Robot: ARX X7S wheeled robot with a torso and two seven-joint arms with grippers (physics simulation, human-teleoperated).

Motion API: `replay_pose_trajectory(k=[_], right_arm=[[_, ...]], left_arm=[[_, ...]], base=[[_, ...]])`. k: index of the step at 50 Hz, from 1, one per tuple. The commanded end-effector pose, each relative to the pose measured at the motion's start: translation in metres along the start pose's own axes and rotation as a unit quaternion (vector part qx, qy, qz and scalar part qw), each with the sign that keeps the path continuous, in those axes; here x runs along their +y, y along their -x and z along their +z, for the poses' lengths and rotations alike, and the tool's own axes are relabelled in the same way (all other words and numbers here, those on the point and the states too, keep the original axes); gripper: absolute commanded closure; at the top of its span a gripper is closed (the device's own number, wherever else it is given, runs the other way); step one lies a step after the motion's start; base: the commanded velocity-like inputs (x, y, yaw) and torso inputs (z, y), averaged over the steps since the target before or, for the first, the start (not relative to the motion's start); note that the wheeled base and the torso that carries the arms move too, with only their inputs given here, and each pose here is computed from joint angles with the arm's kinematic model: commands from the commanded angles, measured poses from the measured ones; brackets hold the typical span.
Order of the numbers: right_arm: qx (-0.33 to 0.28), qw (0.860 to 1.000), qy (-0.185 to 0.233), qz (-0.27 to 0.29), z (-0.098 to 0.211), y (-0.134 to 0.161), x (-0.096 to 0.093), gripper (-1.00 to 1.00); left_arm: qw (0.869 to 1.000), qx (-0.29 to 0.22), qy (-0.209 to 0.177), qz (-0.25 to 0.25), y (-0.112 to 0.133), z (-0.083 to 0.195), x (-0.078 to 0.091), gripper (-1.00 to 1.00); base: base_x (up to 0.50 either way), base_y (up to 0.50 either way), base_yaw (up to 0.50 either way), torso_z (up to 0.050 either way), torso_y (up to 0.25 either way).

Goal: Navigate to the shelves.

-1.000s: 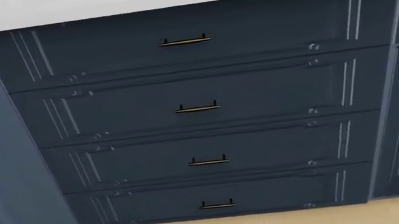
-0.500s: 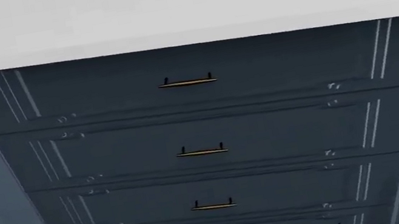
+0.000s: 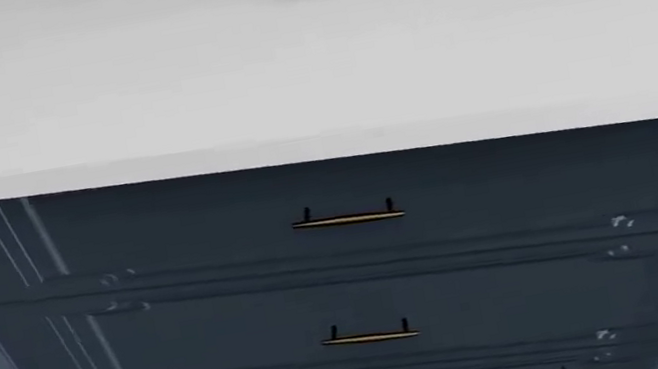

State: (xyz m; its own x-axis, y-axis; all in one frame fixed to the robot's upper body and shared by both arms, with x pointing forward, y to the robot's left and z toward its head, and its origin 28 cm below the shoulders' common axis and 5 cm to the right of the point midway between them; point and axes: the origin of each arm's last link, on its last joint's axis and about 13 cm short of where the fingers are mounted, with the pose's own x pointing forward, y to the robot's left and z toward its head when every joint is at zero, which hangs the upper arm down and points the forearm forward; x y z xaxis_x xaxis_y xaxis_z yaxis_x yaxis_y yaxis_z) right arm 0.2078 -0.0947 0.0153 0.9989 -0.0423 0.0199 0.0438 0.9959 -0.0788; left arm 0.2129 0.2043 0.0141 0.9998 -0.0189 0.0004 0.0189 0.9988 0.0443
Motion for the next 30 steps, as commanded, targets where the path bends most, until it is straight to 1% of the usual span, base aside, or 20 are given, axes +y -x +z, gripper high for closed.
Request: replay_pose_trajectory(k=[1,4,15,20,24,30], right_arm=[[0.004,1.0,0.002,-0.01,-0.0012,-0.0009,-0.0006,-1.0],[0.005,1.0,0.003,-0.015,-0.001,-0.0013,-0.0008,-1.0],[0.005,1.0,0.001,-0.019,-0.0005,-0.0016,-0.001,-1.0],[0.004,1.0,0.007,-0.021,-0.0013,-0.002,-0.0009,-1.0],[0.008,0.999,0.024,-0.031,-0.0021,-0.0029,-0.0002,-1.0],[0.01,0.999,0.024,-0.031,-0.0021,-0.0027,-0.0004,-1.0]], left_arm=[[1.0,0.0,0.0,-0.002,0.0002,-0.0007,-0.0002,-1.0],[1.0,0.0,-0.001,-0.002,0.0003,0.0,-0.0004,-1.0],[1.0,0.001,-0.001,-0.003,-0.0002,-0.0002,-0.0007,-1.0],[1.0,0.001,-0.001,-0.003,-0.0005,-0.0002,-0.0008,-1.0],[1.0,0.001,-0.001,-0.003,-0.0005,-0.0003,-0.0007,-1.0],[1.0,0.001,-0.001,-0.003,-0.0003,-0.0004,-0.0007,-1.0]], base=[[0.02,-0.37,0.0,0.0,0.0],[0.01,-0.2,0.0,0.0,0.0],[0.0,0.0,0.0,0.0,0.0],[0.0,0.0,0.0,0.0,0.0],[0.0,0.0,0.0,0.0,0.0],[0.0,0.0,0.0,0.0,0.0]])
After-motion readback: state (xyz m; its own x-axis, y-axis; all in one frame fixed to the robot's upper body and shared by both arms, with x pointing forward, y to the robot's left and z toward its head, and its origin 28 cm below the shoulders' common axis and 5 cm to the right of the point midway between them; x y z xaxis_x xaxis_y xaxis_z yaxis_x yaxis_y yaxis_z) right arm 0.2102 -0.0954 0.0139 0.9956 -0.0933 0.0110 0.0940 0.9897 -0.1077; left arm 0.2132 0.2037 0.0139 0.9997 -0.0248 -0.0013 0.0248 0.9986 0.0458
